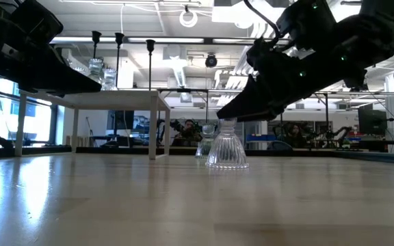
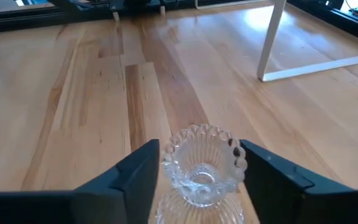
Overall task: Pick & Place candle stick holders
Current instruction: Put the transparent candle holder on the shelf aligned with the transparent candle holders
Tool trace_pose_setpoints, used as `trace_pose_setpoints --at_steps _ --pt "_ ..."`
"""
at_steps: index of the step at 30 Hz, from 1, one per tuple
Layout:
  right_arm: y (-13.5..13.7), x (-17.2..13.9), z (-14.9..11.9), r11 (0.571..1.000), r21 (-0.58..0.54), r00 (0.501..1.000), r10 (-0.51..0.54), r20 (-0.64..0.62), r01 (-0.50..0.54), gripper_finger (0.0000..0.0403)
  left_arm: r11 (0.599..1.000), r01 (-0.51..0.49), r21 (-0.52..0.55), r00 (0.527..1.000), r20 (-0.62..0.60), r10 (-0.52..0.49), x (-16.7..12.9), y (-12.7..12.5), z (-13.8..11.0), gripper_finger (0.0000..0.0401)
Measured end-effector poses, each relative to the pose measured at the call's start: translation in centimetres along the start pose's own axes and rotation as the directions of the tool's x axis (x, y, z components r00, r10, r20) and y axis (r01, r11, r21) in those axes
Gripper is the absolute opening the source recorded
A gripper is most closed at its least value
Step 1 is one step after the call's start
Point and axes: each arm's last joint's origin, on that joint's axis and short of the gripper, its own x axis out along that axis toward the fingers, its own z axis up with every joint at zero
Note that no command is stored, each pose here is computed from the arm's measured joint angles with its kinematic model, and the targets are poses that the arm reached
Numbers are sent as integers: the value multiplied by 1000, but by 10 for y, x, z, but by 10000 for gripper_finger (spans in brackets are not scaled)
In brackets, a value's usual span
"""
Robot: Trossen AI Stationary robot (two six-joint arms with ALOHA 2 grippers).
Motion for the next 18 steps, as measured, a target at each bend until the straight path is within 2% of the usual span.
trace_pose_setpoints --at_steps 6,11,14,18 --pt "1 -1 2 1000 -17 1000 14 12 -14 164 1000 0 0 1000 0 0 0 0 0 1" --pt "1 -11 19 1000 0 997 16 81 -16 168 1000 0 -1 1000 0 0 0 0 0 1" --pt "1 -20 47 1000 5 989 21 144 -22 170 1000 0 1 1000 1 0 0 0 0 1" --pt "-6 -23 102 999 -42 978 -7 211 16 168 1000 -12 1 1000 5 12 0 0 0 1"
